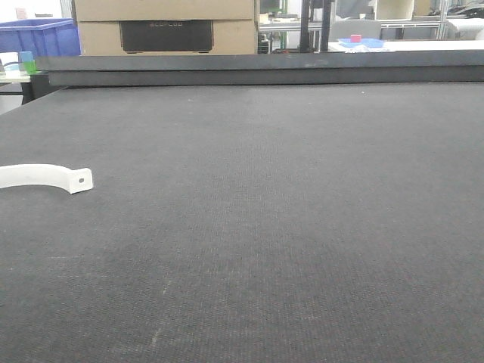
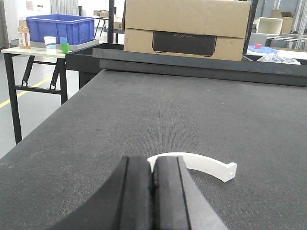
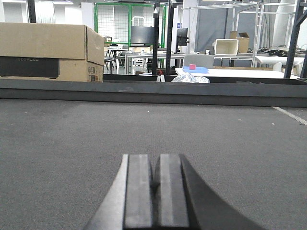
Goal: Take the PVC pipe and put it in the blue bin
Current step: 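Lower both grippers toward the white semicircular pipe clamp on the table, then close both grippers on the clamp, right gripper at its tabbed end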
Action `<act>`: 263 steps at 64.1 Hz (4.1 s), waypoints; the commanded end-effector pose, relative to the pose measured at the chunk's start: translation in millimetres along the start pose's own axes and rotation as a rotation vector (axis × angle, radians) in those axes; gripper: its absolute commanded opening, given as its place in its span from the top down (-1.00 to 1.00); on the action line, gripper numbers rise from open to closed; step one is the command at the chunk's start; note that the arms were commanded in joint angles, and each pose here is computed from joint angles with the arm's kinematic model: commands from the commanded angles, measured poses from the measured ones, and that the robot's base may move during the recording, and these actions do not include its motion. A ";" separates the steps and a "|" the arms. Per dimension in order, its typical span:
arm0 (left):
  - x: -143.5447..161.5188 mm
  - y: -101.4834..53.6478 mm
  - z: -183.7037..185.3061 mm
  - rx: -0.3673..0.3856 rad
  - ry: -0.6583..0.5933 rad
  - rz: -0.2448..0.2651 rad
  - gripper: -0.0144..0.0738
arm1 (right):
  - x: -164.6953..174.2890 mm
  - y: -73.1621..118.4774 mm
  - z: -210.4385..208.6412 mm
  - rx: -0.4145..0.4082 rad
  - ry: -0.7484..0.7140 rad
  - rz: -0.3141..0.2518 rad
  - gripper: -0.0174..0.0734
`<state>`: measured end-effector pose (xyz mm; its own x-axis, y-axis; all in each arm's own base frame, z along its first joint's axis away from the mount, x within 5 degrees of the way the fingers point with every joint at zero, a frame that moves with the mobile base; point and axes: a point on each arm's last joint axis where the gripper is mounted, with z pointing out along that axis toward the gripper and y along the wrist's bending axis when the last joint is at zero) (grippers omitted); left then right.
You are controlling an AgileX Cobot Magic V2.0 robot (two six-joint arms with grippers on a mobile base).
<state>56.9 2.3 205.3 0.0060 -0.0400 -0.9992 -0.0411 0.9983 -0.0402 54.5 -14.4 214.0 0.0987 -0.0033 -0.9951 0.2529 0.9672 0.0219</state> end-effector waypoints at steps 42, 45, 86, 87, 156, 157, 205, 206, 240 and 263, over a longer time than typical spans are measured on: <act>-2.1 -0.4 -0.4 0.005 -0.019 -0.013 0.92 | -2.3 -0.4 -0.3 0.006 -0.025 -0.008 0.99; -2.1 -0.4 -0.4 0.005 -0.019 -0.013 0.92 | -2.3 -0.4 -0.3 0.006 -0.025 -0.008 0.99; -112.6 -1.7 -17.5 -0.029 -0.059 0.096 0.92 | -101.9 3.8 1.5 -0.017 -0.066 -0.009 0.99; -120.2 -1.6 -15.9 -0.034 -0.043 0.102 0.92 | -107.4 4.1 4.6 -0.019 -0.047 -0.010 0.99; -61.2 -3.4 222.0 -0.060 1.184 -0.020 0.92 | -19.1 16.6 197.0 -0.113 1.434 0.066 0.96; -60.6 -4.1 222.2 -0.057 1.186 -0.030 0.92 | -18.9 18.0 198.6 -0.115 1.442 0.067 0.96; -59.4 -4.8 221.0 -0.055 1.207 -0.041 0.92 | 31.2 21.4 221.0 -0.045 1.597 0.070 0.17; -59.4 -4.8 221.0 -0.055 1.207 -0.041 0.92 | 31.8 21.4 221.1 -0.044 1.599 0.070 0.17; -62.8 4.1 216.8 -0.113 1.279 -0.098 0.92 | 42.0 21.3 218.4 -0.043 1.686 0.070 0.98; -59.4 27.2 257.2 -0.111 1.348 -0.047 0.57 | -9.8 24.2 202.0 -0.070 1.544 0.101 0.97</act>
<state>303.9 40.8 269.0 -0.9557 -0.1549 -0.2502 -0.1563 0.9876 -0.0142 261.1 -43.8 229.9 -0.9585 0.2739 -0.0792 0.2629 0.9565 0.1264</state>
